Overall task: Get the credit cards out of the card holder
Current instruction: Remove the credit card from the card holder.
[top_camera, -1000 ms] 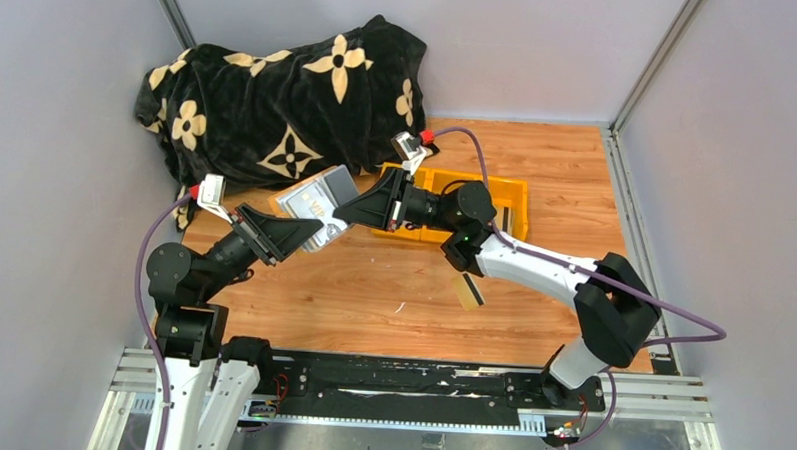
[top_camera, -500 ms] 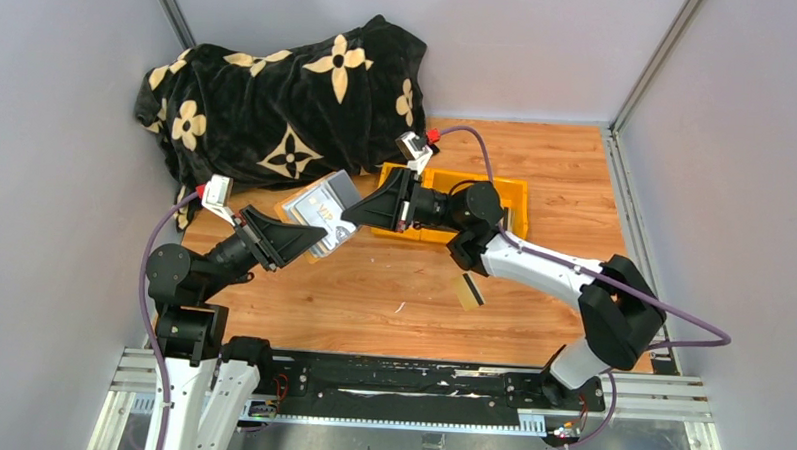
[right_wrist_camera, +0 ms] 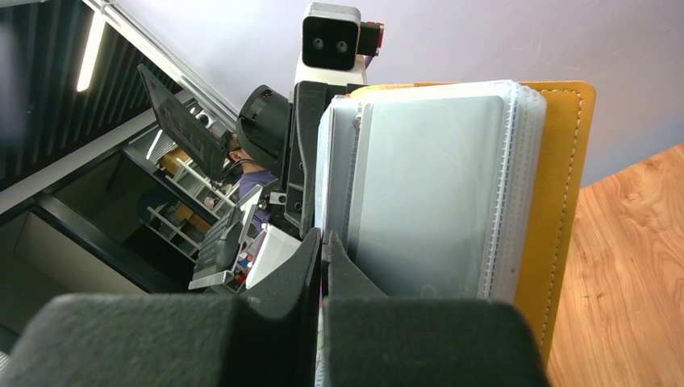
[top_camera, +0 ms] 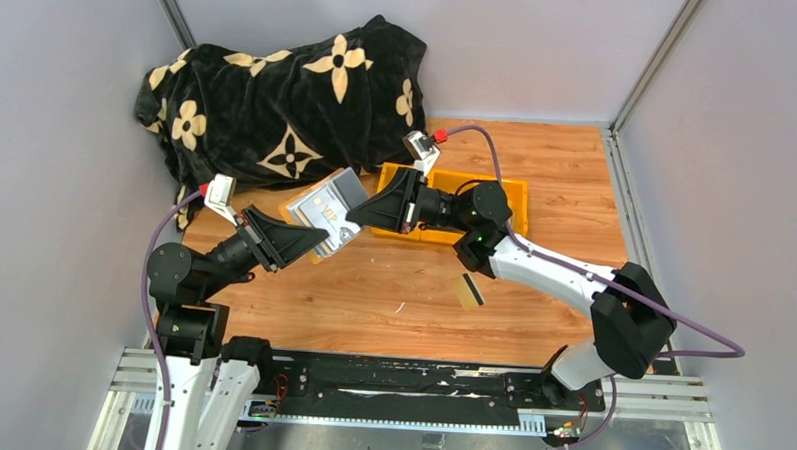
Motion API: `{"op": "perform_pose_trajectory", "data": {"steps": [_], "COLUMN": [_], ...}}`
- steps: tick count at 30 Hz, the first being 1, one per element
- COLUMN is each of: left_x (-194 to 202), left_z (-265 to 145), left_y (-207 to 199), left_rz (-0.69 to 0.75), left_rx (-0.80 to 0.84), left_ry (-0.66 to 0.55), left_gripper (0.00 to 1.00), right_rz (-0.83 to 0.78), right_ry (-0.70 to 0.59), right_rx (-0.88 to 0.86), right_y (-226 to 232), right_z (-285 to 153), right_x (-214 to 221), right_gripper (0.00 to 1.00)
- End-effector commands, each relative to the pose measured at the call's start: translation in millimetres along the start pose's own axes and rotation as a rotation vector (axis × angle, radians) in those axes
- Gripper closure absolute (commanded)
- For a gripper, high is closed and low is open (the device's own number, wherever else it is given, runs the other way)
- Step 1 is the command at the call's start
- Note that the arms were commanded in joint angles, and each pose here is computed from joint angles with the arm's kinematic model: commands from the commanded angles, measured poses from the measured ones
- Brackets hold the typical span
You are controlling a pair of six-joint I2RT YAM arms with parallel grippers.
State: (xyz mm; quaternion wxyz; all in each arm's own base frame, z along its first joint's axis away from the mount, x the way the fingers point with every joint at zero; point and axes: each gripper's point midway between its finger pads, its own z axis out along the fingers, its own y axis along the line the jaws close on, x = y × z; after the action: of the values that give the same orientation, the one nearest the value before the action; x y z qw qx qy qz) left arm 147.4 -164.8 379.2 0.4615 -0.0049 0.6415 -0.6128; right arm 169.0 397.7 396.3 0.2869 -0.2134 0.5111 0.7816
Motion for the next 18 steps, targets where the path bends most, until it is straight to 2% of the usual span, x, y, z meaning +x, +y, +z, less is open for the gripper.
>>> {"op": "perform_pose_trajectory", "data": {"steps": [1, 6, 12, 15, 17, 18], "left_x": [-1, 0, -4, -5, -5, -5], "left_z": [-3, -3, -2, -2, -1, -1], "left_y": [-20, -21, -22, -21, -19, -18], "left_rz": [0.038, 0.038, 0.039, 0.04, 0.038, 0.037], "left_rx": [0.053, 0.055, 0.051, 0.049, 0.045, 0.043], "left_ry": [0.01, 0.015, 0.0, -0.004, -0.006, -0.007], "left_gripper": [0.91, 0.89, 0.87, 0.88, 0.89, 0.89], "right_rz": [-0.074, -0.094, -0.084, -0.068, -0.064, -0.064], "right_ry": [-0.112, -0.086, -0.14, -0.098, -0.049, -0.027], "right_rx": [-0.05, -0.047, -0.045, -0.089, -0.121, -0.124], "right_y": [17, 14, 9, 19, 27, 28], "right_z": [-7, -4, -14, -10, -4, -2], "right_x": [-35, -41, -38, -27, -19, -15], "right_gripper": [1.0, 1.0, 1.0, 0.99, 0.81, 0.75]}}
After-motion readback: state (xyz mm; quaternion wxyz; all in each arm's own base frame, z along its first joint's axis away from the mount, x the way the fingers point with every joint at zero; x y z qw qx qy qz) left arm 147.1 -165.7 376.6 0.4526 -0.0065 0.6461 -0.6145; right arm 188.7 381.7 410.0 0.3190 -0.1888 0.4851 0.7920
